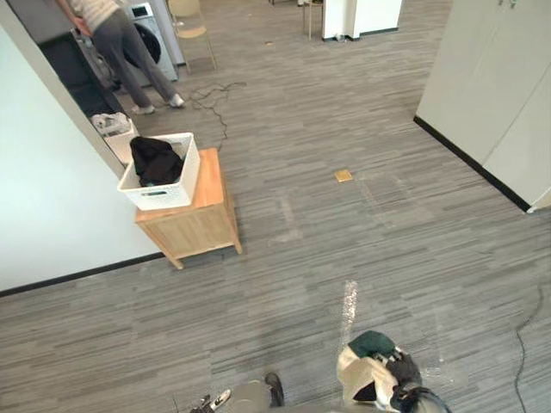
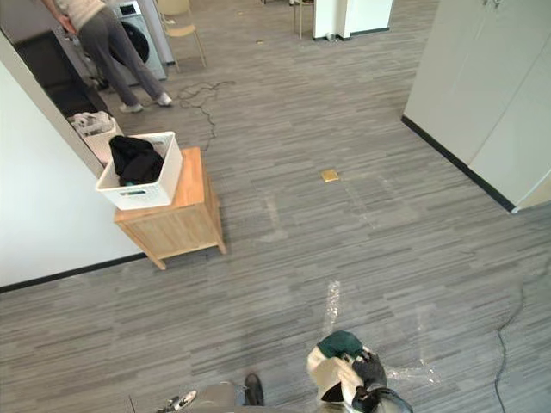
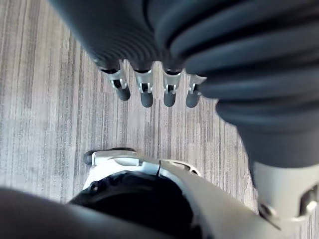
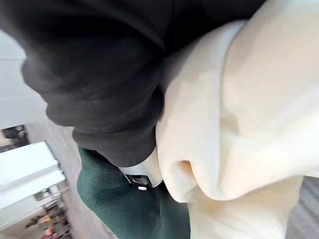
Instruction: Tidy the bed and pick cloth on bed and put in laundry
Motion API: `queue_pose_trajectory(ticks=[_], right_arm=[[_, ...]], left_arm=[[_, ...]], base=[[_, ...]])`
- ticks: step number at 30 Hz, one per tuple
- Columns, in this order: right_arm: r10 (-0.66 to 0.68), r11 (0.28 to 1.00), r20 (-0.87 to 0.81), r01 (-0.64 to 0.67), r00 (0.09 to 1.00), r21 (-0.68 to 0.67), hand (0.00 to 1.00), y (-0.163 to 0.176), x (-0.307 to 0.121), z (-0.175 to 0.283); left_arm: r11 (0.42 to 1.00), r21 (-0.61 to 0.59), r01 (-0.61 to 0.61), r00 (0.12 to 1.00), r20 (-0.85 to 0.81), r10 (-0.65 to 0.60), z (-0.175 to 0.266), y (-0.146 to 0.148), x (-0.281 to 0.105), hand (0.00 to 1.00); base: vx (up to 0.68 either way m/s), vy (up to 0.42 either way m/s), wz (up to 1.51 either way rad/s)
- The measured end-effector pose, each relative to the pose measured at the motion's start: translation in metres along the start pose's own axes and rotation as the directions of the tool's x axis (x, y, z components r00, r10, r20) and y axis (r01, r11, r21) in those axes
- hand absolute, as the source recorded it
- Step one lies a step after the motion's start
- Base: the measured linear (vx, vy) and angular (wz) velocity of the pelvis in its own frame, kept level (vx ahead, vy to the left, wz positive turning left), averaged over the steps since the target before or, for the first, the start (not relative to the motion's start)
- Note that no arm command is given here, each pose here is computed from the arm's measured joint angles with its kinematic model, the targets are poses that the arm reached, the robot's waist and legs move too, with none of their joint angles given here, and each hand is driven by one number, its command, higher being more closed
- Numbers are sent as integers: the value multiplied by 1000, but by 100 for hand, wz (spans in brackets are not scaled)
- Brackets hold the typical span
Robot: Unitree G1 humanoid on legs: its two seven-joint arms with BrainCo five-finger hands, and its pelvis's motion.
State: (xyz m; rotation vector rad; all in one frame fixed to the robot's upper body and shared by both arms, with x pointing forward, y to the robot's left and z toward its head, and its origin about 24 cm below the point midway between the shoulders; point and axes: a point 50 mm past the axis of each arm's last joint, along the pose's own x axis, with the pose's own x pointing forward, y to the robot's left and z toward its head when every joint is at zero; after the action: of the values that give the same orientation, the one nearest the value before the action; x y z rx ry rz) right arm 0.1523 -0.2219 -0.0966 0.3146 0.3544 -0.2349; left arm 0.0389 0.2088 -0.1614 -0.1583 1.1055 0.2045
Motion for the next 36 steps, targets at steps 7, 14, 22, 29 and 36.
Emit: queue_pose_trajectory(ticks=[7, 14, 22, 29, 36], right_arm=[[125, 989, 448, -77, 885, -122, 100, 20, -8, 67], [150, 988, 248, -153, 957, -9, 100, 24, 0, 47], [274, 960, 144, -280, 951, 20, 100, 26, -7, 33], [256, 967, 184, -255, 949, -32, 100, 19, 0, 55], [238, 971, 267, -230, 934, -61, 100, 34, 9, 75]], left_arm=[[993, -40, 114, 962, 253, -100, 76, -13, 11, 0], [986, -112, 123, 970, 223, -96, 51, -20, 6, 0], [963, -189, 194, 949, 285, -136, 47, -25, -5, 0], [948, -244, 204, 942, 314, -122, 57, -25, -4, 0], [953, -243, 184, 949, 296, -108, 69, -25, 0, 0]], base=[[458, -72, 53], [684, -308, 46], [590, -113, 9], [718, 95, 58], [589, -1, 104]])
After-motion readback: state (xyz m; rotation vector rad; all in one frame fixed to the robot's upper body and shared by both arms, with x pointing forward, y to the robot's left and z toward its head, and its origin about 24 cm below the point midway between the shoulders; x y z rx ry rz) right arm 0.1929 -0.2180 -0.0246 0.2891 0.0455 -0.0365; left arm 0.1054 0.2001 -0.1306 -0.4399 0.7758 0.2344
